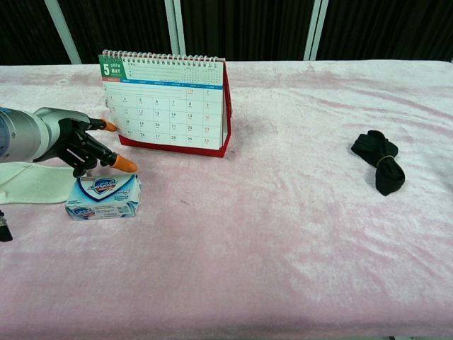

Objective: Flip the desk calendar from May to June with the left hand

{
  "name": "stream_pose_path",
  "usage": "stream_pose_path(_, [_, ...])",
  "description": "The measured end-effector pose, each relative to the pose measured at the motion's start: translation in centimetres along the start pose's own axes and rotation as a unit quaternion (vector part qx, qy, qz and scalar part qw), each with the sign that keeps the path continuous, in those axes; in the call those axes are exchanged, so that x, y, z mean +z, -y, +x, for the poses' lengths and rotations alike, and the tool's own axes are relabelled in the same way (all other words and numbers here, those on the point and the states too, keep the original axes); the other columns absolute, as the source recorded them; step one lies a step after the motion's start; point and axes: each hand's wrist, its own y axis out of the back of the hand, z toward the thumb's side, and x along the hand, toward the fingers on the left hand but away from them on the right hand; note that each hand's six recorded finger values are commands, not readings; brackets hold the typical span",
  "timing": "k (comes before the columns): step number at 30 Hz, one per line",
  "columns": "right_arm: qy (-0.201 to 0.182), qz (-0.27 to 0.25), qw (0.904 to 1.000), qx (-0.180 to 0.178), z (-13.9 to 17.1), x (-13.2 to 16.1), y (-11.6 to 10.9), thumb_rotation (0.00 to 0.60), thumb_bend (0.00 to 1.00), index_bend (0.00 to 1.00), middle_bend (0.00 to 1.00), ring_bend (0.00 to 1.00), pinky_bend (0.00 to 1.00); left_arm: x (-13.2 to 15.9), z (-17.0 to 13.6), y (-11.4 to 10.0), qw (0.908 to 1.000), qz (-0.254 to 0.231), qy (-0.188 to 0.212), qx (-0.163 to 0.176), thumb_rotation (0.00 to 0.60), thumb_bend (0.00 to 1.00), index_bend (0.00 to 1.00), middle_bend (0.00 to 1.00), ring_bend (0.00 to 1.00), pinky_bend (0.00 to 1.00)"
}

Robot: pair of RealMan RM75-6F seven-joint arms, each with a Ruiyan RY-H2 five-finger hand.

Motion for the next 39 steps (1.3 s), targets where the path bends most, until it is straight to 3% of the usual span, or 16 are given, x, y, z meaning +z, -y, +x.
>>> stream_pose_path(39, [-0.003, 0.000, 1.0000, 0.003, -0.07, 0.24, 0.22, 0.600, 0.08, 0.00, 0.00, 0.00, 0.10, -0.03, -0.10, -0.45, 1.0000, -0.005, 0.000, 0.004, 0.600, 0.15, 0.00, 0.74, 0.77, 0.77])
